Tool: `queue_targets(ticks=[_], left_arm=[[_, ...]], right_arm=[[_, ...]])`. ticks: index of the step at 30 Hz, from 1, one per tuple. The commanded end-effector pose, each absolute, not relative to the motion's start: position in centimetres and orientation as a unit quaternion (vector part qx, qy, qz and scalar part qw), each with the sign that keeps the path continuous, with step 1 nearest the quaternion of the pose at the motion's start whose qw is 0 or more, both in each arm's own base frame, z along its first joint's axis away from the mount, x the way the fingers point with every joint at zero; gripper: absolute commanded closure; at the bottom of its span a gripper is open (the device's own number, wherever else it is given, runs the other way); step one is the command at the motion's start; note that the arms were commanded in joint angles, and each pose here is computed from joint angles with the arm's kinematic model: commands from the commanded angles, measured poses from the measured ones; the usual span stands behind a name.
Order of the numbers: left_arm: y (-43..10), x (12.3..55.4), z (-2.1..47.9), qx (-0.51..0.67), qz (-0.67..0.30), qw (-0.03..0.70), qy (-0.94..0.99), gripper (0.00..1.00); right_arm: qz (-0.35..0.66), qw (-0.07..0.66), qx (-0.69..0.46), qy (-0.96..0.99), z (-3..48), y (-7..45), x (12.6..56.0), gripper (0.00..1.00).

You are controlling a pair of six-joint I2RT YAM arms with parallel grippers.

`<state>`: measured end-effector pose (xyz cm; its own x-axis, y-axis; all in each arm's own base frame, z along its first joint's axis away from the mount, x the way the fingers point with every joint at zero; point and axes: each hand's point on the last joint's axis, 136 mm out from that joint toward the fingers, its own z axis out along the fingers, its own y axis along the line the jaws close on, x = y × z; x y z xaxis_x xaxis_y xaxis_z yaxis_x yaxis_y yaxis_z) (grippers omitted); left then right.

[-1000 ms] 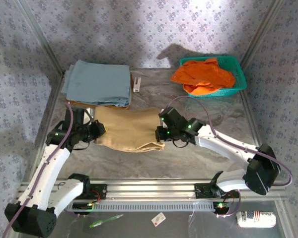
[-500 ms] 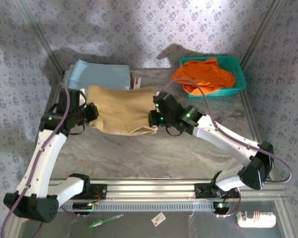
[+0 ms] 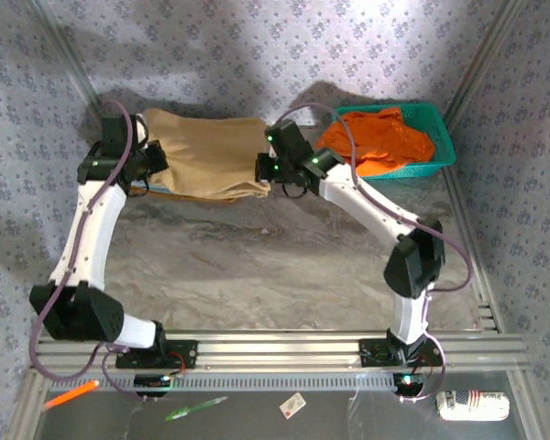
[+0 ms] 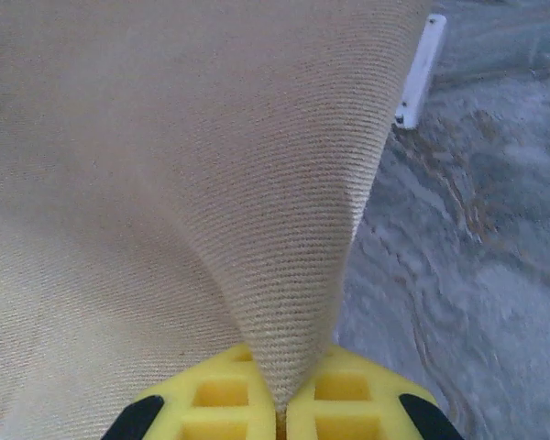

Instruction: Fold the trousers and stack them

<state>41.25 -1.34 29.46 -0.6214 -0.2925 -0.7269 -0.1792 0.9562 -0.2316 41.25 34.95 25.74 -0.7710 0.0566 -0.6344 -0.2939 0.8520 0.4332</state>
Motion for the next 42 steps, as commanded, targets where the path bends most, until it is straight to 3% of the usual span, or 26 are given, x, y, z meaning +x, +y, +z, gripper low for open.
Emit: queue_targets(ticks=[1,7,17,27,31,33,35,37,42], left_arm=[[2.0,44.7,33.7,-0.156,-0.044,0.499,0.851,1.0],[4.3,49.4,32.6,-0.154,-0.029,0.51,0.846,1.0],[7.0,55.6,31.7,-0.145,-0.016,0.52,0.841,1.0],[10.6,56.7,26.6,-0.168,-0.027,0.459,0.872,1.0],[12.8,56.3,22.3,-0.206,-0.039,0.421,0.883,1.0],[13.8,56.0,20.8,-0.221,-0.038,0.404,0.887,0.83],[14.7,55.5,19.3,-0.23,-0.025,0.386,0.893,0.45],[15.3,55.4,18.2,-0.237,-0.014,0.38,0.894,0.21],[16.3,54.3,18.2,-0.272,0.007,0.356,0.894,0.11]], right_arm=[[0.264,0.345,-0.075,0.897,26.1,35.4,44.2,1.0],[0.285,0.351,-0.069,0.889,24.9,37.2,49.5,1.0],[0.335,0.354,-0.06,0.871,23.2,39.5,54.8,1.0],[0.397,0.311,-0.043,0.863,19.6,42.4,55.2,1.0],[0.401,0.274,-0.016,0.874,15.4,42.3,55.9,1.0],[0.407,0.248,0.0,0.879,13.3,42.0,56.1,0.88],[0.401,0.233,0.006,0.886,12.0,41.6,56.0,0.72],[0.403,0.223,-0.001,0.888,11.9,41.8,55.5,0.59],[0.39,0.234,-0.019,0.89,14.6,40.8,54.9,0.44]])
